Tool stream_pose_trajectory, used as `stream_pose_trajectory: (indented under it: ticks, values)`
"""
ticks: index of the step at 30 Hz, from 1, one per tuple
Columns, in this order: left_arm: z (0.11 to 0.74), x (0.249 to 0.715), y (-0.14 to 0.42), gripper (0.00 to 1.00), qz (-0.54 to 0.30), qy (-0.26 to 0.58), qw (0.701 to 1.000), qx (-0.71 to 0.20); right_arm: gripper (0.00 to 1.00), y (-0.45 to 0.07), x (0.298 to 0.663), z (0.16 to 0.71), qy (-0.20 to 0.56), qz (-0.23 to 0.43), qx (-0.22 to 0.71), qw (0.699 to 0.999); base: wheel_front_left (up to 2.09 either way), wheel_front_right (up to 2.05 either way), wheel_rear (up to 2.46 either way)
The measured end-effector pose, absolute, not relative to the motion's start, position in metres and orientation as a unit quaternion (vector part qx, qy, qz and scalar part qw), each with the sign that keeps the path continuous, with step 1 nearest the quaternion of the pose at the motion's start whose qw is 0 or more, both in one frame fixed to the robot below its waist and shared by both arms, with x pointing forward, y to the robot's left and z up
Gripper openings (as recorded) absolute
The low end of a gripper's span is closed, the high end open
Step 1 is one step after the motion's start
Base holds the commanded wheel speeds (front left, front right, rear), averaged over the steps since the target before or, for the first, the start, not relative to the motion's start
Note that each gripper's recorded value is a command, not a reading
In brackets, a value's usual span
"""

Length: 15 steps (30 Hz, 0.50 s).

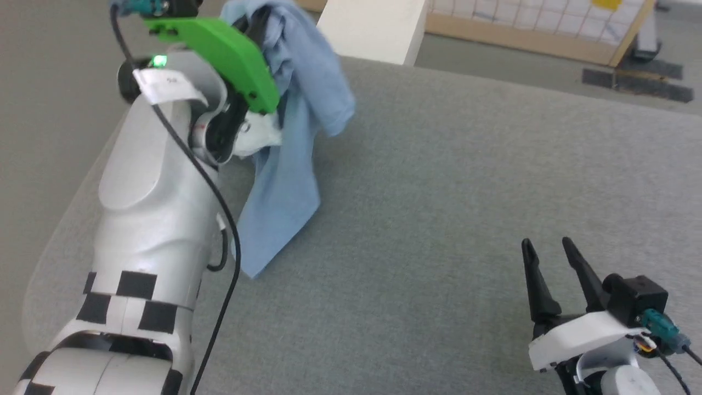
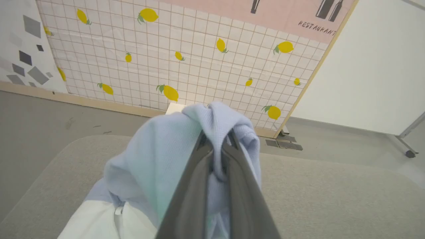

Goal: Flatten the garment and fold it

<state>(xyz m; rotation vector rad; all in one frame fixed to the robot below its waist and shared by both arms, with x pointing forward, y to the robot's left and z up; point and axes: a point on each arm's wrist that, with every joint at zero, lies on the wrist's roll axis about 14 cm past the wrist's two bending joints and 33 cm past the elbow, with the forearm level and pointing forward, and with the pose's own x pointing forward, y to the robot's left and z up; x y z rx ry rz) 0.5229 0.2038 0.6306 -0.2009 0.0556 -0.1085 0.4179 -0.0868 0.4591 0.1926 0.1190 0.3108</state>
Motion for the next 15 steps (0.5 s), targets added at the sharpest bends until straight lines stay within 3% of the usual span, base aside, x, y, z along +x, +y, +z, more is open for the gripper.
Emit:
stream_pose_trajectory:
  ticks: [5, 9, 13, 15]
  values:
    - [0.695, 0.514, 0.139, 0.00, -0.151, -0.033, 0.981, -0.118, 1.00, -0.112, 0.403, 0.467, 0.044, 0.119, 0.103, 0.987, 0.00, 0.00, 0.00]
    - [0.708, 0.499, 0.083, 0.00, -0.228, -0.034, 0.964, -0.134, 1.00, -0.144, 0.384, 0.466, 0.040, 0.073, 0.102, 0.991, 0.00, 0.00, 0.00]
    - [0.657, 0.479, 0.038, 0.00, -0.277, 0.039, 0.951, -0.134, 1.00, -0.170, 0.369, 0.468, 0.033, 0.035, 0.104, 0.993, 0.00, 0.00, 0.00]
    - [0.601, 0.458, 0.015, 0.00, -0.300, 0.122, 0.938, -0.123, 1.00, -0.182, 0.363, 0.472, 0.024, 0.016, 0.106, 0.994, 0.00, 0.00, 0.00]
